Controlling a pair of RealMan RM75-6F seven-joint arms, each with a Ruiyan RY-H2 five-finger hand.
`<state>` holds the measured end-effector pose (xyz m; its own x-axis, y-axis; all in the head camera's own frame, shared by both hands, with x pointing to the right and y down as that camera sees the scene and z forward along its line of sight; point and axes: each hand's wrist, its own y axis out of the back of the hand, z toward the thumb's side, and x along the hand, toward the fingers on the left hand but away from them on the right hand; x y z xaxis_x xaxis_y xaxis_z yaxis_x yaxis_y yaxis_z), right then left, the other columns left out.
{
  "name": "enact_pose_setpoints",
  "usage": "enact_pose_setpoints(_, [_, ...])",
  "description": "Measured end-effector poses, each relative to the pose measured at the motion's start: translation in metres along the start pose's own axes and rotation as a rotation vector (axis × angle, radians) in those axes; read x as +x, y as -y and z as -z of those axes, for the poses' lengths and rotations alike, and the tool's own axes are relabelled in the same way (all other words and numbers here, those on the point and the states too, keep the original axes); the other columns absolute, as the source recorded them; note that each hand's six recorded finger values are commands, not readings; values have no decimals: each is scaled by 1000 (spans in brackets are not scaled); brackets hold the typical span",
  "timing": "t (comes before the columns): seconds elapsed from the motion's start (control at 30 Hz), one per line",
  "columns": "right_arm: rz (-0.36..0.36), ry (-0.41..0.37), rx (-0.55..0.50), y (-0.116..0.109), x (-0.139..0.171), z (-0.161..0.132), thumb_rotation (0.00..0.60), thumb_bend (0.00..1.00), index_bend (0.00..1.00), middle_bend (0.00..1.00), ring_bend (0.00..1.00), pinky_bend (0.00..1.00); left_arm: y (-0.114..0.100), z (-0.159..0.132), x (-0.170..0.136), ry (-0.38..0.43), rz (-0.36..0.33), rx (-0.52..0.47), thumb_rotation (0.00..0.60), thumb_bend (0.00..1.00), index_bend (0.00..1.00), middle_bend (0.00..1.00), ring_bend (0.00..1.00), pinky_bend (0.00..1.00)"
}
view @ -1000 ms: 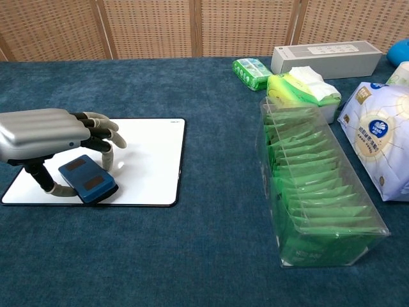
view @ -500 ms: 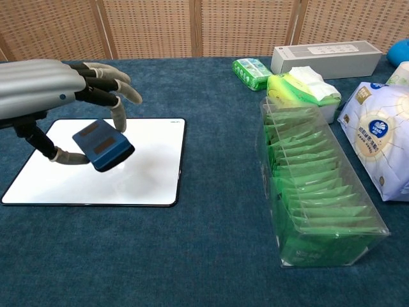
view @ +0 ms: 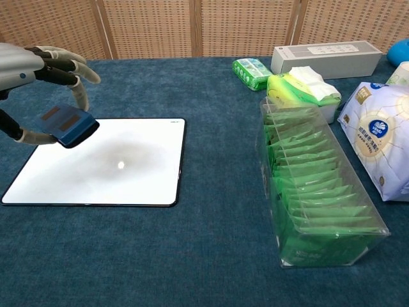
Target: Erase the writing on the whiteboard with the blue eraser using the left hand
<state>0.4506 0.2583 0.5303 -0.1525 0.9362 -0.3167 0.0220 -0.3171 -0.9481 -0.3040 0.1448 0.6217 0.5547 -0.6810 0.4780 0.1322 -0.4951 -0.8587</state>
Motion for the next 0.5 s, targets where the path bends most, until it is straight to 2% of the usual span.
enact_pose_setpoints(0.23, [-9,3,-4,2,0,1,600,350,171,105,0,57,11,10,2,-39,32,9,599,307,691,167,0,0])
enact_pose_setpoints(0.5, [-2,26,2,-2,5,10,600,349,171,105,0,57,38,-2,40,-26,106,0,600,307,692,164,0,0])
